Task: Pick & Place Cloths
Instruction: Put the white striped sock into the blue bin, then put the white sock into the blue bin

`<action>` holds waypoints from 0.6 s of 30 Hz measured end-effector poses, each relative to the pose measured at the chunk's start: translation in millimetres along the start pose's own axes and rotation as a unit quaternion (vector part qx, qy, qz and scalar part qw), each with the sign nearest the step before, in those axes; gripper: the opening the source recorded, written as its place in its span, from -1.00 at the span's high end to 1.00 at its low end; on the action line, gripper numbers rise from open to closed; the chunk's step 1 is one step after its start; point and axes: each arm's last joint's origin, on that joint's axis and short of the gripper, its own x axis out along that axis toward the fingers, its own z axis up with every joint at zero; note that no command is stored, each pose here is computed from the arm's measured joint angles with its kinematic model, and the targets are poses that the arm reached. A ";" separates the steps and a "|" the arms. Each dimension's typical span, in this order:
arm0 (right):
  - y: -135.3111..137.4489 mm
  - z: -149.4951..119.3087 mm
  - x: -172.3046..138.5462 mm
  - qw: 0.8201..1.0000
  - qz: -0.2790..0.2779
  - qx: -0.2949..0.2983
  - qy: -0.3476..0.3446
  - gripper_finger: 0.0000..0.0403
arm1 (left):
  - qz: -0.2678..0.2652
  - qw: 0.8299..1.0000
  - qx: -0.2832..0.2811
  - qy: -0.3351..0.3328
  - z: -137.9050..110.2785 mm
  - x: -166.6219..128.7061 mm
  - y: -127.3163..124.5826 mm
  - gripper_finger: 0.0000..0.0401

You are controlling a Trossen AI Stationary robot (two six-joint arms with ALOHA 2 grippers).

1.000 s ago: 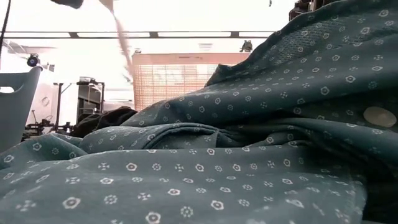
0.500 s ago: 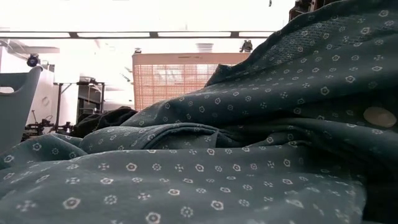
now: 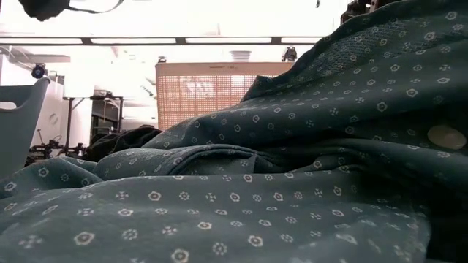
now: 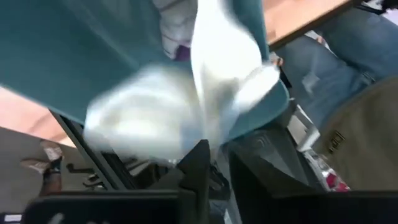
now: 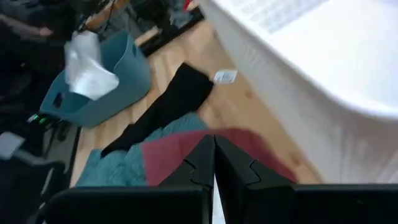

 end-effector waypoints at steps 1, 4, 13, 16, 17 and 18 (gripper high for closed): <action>-0.3 -1.3 0.0 1.000 0.003 0.008 0.009 0.96 | 0.004 1.000 0.001 -0.005 1.5 1.7 1.3 0.56; -2.6 -5.9 -0.2 0.999 -0.007 0.030 0.034 0.93 | 0.011 1.000 0.011 -0.015 3.5 3.6 3.1 0.35; -1.7 -14.0 3.2 0.995 -0.010 0.057 0.075 0.52 | -0.033 0.988 0.104 -0.109 5.4 -5.7 -10.9 -0.03; -0.1 -18.6 9.8 0.994 -0.012 0.059 0.095 0.30 | -0.056 0.966 0.139 -0.209 8.7 -15.5 -20.2 -0.04; 0.3 -20.5 12.4 0.993 -0.014 0.063 0.103 0.23 | -0.063 0.957 0.148 -0.241 9.7 -19.3 -23.1 -0.04; 0.7 -22.4 15.4 0.991 -0.016 0.068 0.111 0.16 | -0.069 0.946 0.156 -0.276 10.9 -23.4 -25.9 -0.04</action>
